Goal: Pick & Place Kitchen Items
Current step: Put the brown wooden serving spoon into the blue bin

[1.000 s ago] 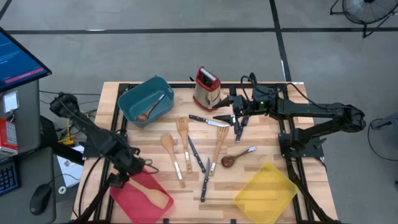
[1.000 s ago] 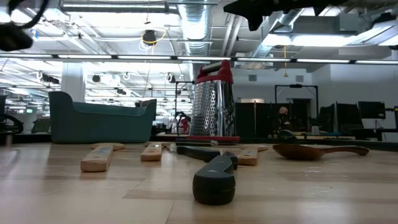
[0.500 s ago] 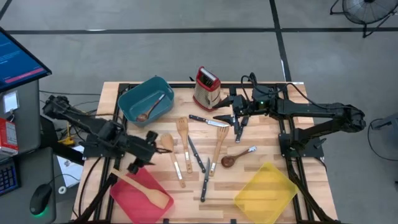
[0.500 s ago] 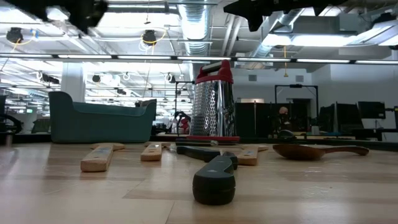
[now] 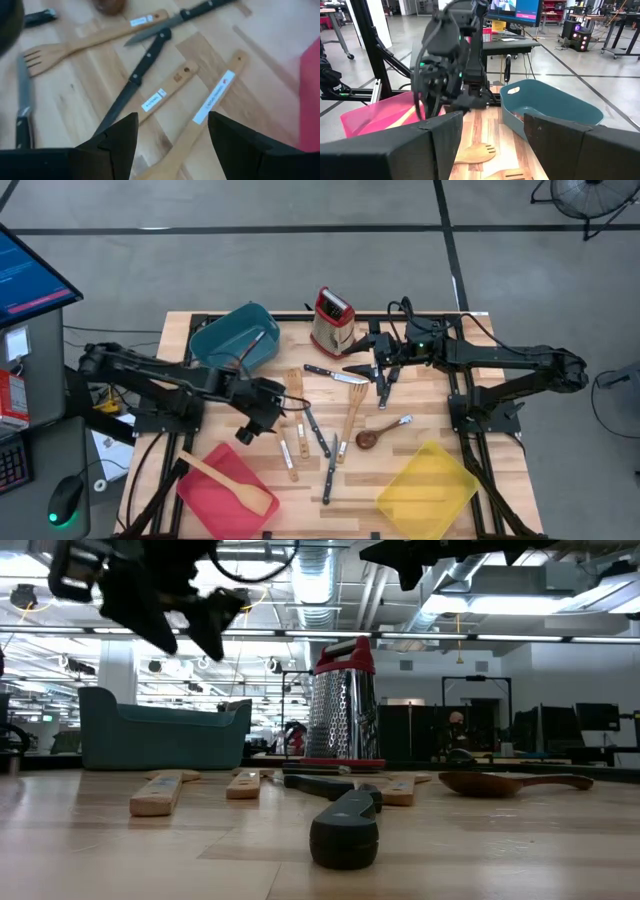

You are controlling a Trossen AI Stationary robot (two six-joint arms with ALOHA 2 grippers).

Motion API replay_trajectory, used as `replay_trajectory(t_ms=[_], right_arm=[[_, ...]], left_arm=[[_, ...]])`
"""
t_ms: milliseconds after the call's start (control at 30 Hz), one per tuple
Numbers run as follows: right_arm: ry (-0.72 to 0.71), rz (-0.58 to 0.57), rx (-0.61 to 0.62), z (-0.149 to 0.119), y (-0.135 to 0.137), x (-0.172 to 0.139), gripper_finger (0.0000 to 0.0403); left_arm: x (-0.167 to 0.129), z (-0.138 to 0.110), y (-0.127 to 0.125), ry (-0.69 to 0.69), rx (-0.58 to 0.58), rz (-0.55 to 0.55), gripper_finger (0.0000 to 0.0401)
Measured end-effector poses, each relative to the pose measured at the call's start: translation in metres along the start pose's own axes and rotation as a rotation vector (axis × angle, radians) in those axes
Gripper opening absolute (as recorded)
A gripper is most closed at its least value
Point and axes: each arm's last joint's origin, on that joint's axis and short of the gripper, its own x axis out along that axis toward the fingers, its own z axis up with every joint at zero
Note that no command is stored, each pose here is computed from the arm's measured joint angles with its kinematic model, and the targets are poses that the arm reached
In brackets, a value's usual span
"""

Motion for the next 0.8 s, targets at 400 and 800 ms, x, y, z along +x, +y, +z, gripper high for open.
replay_trajectory(t_ms=[400,800], right_arm=[[0.005,0.0,0.001,0.0,0.0,0.0,0.0221],[0.013,0.001,0.003,-0.001,0.0,0.0,0.0221]], left_arm=[[0.046,-0.008,-0.001,0.067,0.096,-0.186,0.0223],[0.082,-0.018,-0.003,0.103,0.202,-0.285,0.0223]])
